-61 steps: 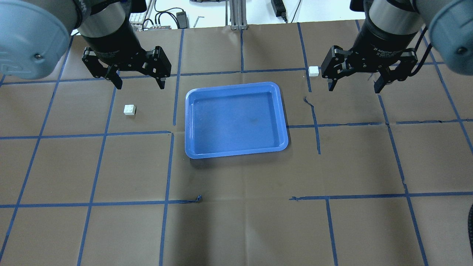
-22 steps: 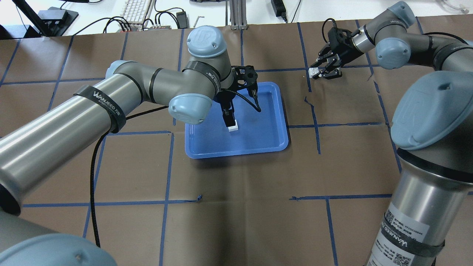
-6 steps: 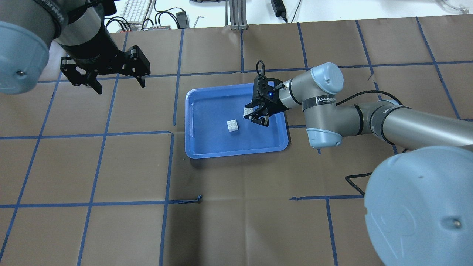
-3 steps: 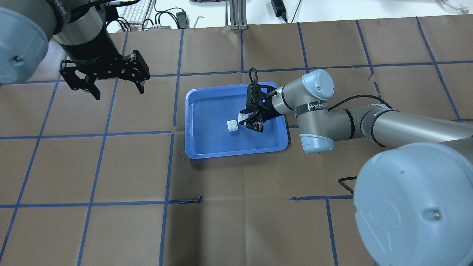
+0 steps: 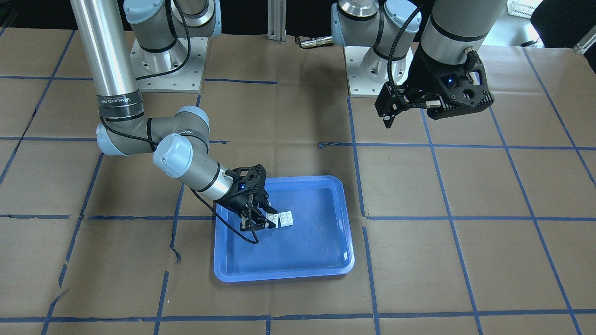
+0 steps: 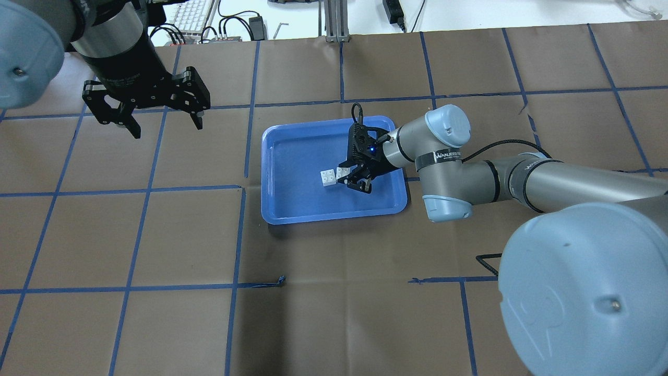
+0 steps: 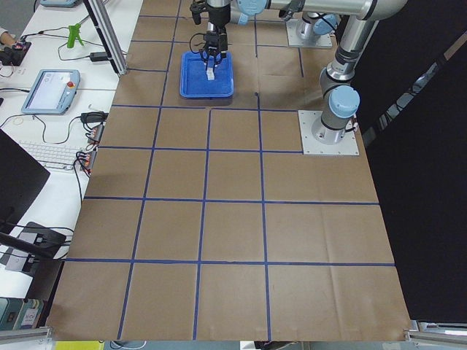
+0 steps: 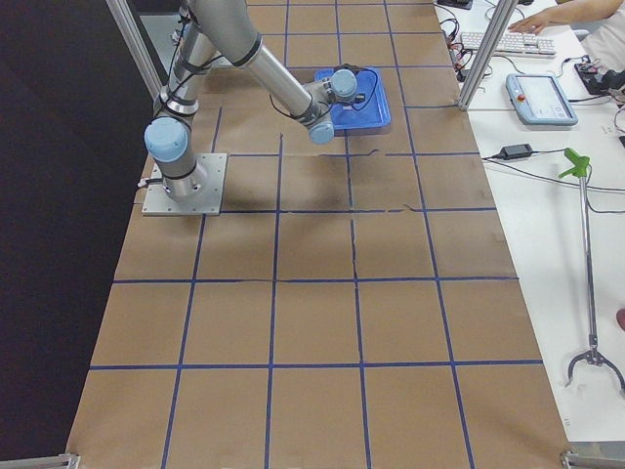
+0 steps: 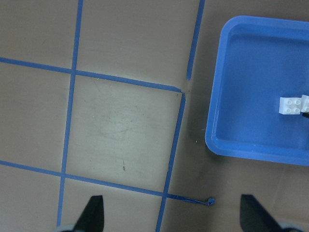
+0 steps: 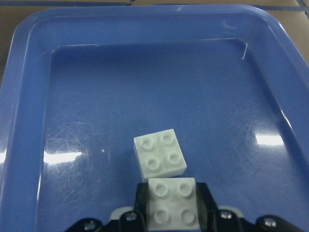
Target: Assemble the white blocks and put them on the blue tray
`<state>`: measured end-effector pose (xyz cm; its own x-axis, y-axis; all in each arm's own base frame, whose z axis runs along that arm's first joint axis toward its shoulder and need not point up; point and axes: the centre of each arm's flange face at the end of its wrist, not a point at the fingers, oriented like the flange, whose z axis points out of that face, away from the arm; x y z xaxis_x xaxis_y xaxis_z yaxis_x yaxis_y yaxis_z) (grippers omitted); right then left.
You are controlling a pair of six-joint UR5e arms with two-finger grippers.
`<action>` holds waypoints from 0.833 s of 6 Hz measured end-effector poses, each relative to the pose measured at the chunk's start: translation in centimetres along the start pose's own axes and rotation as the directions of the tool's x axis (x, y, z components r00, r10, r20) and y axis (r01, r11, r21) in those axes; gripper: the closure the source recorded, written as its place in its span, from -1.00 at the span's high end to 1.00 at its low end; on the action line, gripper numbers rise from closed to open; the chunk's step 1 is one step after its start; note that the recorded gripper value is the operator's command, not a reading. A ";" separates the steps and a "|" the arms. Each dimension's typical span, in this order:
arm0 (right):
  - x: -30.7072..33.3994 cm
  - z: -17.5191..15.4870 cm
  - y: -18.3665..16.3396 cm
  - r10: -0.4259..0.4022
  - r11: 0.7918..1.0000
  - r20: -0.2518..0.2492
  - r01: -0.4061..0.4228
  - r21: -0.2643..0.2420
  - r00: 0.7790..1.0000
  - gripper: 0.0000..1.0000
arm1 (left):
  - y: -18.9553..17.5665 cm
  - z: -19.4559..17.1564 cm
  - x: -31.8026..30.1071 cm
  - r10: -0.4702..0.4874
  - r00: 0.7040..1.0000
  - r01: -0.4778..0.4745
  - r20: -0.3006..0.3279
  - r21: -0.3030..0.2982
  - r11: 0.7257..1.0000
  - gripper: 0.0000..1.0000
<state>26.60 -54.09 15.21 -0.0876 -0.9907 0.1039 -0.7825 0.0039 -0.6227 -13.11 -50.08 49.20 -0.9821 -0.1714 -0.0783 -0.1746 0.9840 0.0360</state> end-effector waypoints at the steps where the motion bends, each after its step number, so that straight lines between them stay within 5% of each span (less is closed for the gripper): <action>1: -0.1 0.1 -0.1 -0.001 1.000 0.003 0.001 0.000 1.000 -0.45 | -0.2 0.3 0.0 0.004 1.000 -0.004 0.004 -0.003 1.000 1.00; 5: -0.4 0.4 -0.4 0.002 1.000 0.009 -0.002 0.001 1.000 -0.45 | -0.5 -1.0 -1.0 -0.025 1.000 0.026 -0.013 0.052 0.998 1.00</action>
<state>27.23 -53.74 15.14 -0.0836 -0.9919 0.0956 -0.7814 0.0057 -0.6240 -12.13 -50.44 50.22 -0.9783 -0.1965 -0.0657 -0.1958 0.9805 -0.0179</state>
